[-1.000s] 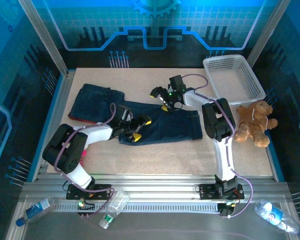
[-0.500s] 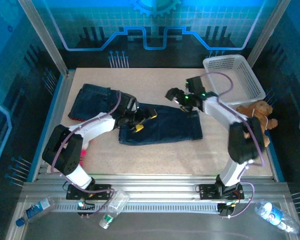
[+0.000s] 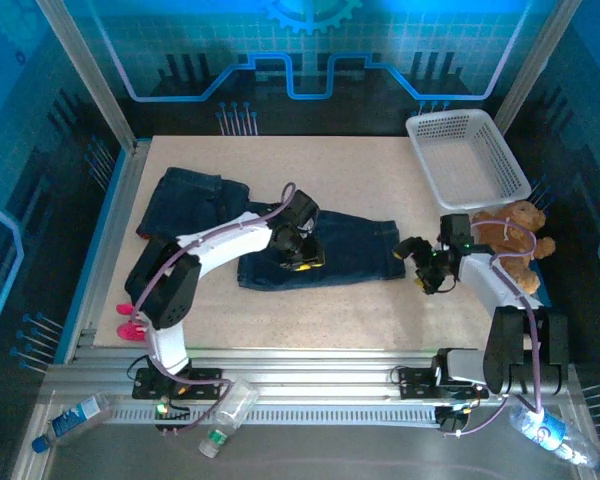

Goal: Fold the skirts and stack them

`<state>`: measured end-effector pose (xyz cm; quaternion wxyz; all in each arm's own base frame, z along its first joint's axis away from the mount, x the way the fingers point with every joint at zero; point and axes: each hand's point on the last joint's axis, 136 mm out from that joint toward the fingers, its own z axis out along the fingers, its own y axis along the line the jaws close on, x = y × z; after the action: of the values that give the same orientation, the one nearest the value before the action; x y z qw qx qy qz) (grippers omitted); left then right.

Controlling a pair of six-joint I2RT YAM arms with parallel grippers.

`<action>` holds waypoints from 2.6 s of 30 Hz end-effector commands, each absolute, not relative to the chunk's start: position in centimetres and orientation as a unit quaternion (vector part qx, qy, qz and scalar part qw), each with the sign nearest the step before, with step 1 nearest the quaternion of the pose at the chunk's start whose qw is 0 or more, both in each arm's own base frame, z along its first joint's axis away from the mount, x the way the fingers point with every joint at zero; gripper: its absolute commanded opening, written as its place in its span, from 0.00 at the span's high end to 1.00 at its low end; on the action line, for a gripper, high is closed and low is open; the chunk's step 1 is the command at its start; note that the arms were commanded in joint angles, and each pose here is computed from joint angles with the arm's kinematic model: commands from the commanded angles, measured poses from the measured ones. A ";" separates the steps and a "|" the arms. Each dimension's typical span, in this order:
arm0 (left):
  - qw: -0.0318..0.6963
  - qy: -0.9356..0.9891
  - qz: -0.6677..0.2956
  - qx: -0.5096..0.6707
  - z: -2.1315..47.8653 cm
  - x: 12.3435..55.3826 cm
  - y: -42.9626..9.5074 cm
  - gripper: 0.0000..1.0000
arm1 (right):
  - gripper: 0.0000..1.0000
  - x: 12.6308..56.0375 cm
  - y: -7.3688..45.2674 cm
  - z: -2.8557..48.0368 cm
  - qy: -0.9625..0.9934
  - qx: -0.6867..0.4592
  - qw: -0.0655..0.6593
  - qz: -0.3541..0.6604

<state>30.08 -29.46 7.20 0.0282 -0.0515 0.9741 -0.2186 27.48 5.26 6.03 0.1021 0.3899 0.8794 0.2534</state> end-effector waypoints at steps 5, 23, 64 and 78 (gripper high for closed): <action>-0.016 0.976 -0.218 -0.018 6.5 29.1 -31.0 0.80 | 0.19 27.8 6.9 5.6 0.870 0.373 0.088 0.309; -0.053 0.976 -0.209 -0.016 4.9 28.3 -31.4 0.86 | 0.23 28.2 7.8 3.2 0.865 0.383 0.070 0.315; 0.040 0.971 -0.202 -0.124 6.9 30.7 -21.8 0.49 | 1.00 32.5 6.4 7.7 0.906 0.274 0.190 0.260; 0.006 0.966 -0.186 -0.180 1.2 27.7 -19.3 0.55 | 1.00 32.4 6.4 7.0 0.905 0.285 0.177 0.260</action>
<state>28.00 -19.37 2.09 0.0080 -0.1694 0.9693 -0.1780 32.17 6.57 6.92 0.1783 0.2873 0.9021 0.2681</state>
